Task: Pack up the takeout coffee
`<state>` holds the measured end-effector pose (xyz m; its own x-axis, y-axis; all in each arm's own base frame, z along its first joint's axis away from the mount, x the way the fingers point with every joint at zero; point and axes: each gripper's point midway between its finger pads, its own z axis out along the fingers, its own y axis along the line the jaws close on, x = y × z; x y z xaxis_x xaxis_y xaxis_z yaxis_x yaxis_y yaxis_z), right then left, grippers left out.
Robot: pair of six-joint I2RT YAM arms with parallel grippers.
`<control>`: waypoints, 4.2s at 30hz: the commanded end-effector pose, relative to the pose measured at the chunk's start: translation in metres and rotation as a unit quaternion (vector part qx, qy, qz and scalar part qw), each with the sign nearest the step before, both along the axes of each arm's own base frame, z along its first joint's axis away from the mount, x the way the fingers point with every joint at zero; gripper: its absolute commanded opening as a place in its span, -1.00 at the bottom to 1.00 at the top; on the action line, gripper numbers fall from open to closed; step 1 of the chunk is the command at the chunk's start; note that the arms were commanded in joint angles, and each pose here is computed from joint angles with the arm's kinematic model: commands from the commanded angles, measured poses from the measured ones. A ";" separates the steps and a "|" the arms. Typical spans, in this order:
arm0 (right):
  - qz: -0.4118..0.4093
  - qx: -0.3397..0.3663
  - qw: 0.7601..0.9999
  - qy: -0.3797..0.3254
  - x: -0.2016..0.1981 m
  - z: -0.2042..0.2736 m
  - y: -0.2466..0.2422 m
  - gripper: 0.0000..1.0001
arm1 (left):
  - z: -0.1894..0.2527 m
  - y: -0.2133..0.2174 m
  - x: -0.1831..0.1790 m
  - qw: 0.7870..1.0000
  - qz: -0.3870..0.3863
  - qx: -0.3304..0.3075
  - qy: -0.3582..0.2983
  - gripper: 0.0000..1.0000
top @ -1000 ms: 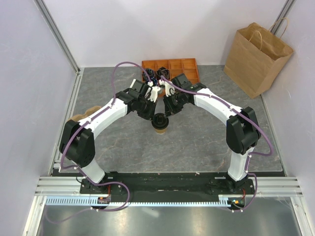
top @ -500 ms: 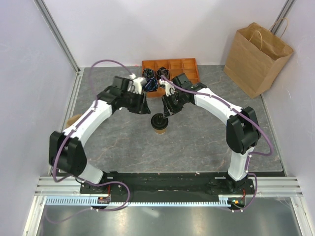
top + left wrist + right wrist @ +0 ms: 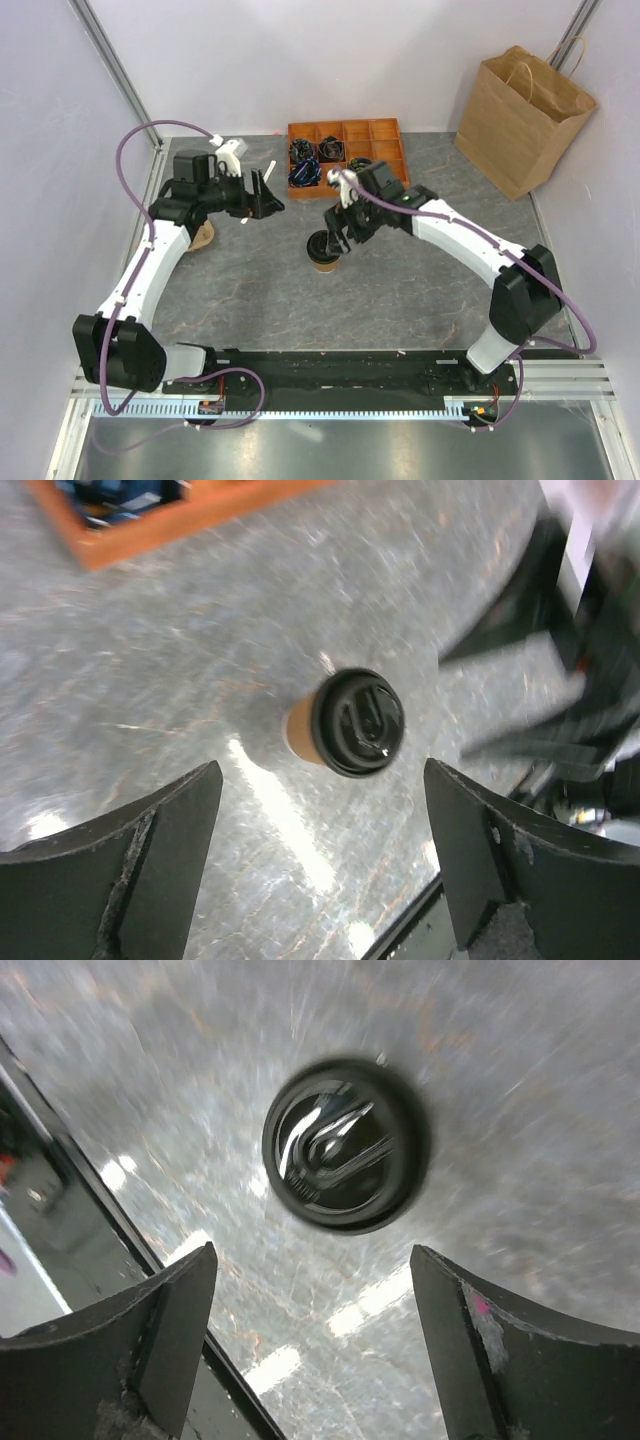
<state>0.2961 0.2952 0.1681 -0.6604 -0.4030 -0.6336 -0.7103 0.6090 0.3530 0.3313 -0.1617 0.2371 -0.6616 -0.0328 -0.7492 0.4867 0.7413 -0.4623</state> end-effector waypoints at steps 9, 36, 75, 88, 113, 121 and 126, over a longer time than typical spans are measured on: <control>-0.047 -0.073 0.996 -0.028 -0.007 -0.066 0.019 0.75 | 0.031 0.050 0.024 0.994 0.098 -0.043 -0.025 0.82; -0.079 0.029 0.994 -0.070 0.122 -0.084 0.114 0.75 | 0.016 0.110 0.040 0.985 0.159 -0.063 0.006 0.86; -0.378 -0.280 0.804 -0.364 0.219 0.210 -0.468 0.96 | 0.027 0.088 0.004 0.994 0.073 -0.063 -0.044 0.92; -0.315 -0.303 0.843 -0.314 0.241 0.139 -0.477 0.19 | 0.030 0.087 0.007 0.994 0.074 -0.072 -0.042 0.92; -0.004 -0.160 0.895 -0.416 0.000 0.223 -0.242 -1.00 | 0.049 0.087 0.011 0.991 0.086 -0.088 -0.049 0.89; 0.091 -0.069 0.937 -0.330 -0.026 0.182 -0.169 -1.00 | 0.059 0.088 0.012 0.990 0.093 -0.086 -0.060 0.89; 0.165 -0.077 0.935 -0.305 -0.041 0.151 -0.138 -1.00 | 0.060 0.091 0.006 0.991 0.097 -0.069 -0.067 0.89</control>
